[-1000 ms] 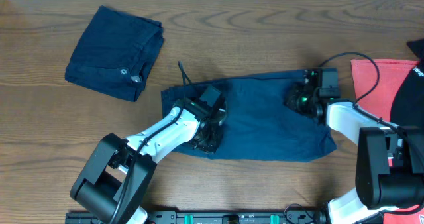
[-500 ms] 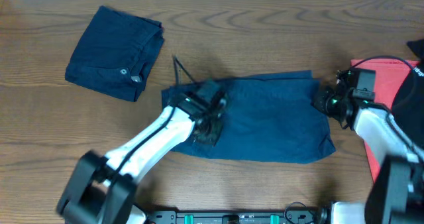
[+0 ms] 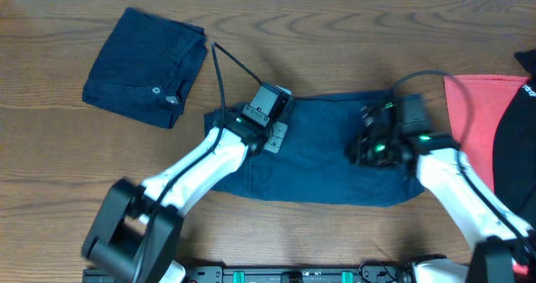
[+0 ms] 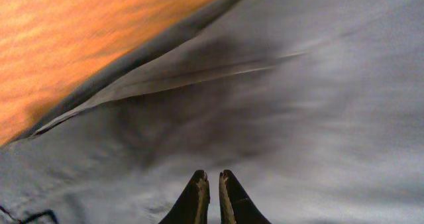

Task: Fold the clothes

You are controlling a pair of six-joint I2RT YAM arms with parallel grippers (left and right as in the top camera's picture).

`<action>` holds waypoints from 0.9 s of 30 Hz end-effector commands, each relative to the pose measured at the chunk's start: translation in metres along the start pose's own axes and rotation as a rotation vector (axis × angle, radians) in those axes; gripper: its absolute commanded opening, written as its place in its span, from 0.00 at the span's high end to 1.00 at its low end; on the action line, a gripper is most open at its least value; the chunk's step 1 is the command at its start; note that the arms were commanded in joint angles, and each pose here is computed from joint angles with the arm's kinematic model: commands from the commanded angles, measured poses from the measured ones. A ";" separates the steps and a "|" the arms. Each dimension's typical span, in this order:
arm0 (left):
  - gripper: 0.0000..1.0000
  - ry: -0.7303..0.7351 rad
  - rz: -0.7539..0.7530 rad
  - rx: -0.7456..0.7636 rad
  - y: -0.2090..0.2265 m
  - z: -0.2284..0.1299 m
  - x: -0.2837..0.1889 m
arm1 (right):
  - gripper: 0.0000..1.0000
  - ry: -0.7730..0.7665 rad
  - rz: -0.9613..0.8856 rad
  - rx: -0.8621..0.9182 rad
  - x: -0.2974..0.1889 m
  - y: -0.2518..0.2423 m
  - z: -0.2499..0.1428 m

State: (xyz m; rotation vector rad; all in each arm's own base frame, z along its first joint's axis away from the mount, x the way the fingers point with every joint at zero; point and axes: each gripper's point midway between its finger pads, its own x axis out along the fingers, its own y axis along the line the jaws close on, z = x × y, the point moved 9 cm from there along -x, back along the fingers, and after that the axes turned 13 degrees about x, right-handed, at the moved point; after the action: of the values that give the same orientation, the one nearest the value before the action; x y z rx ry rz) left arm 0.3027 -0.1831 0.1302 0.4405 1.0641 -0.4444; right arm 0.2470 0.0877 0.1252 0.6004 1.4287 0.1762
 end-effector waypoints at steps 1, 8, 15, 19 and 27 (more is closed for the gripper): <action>0.91 0.049 0.115 -0.032 0.029 -0.006 0.016 | 0.99 0.046 -0.220 0.032 0.019 -0.019 -0.013; 0.90 0.086 0.167 -0.193 0.089 -0.020 0.021 | 0.99 0.055 -0.541 0.233 0.028 -0.060 -0.017; 0.83 -0.022 0.025 -0.272 0.098 0.000 -0.040 | 0.99 0.104 -0.370 0.143 0.021 -0.043 -0.014; 0.55 -0.006 0.005 -0.318 0.093 -0.010 -0.073 | 0.98 0.082 -0.170 0.018 0.002 -0.016 -0.013; 0.14 0.215 -0.029 -0.437 0.093 -0.056 -0.065 | 0.96 -0.144 -0.019 -0.102 -0.023 0.012 0.006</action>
State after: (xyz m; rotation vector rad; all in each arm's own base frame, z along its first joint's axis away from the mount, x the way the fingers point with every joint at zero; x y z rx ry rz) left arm 0.2908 -0.0769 0.1962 0.1545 1.2561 -0.2244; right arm 0.2455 0.0870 0.1483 0.5061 1.3081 0.1541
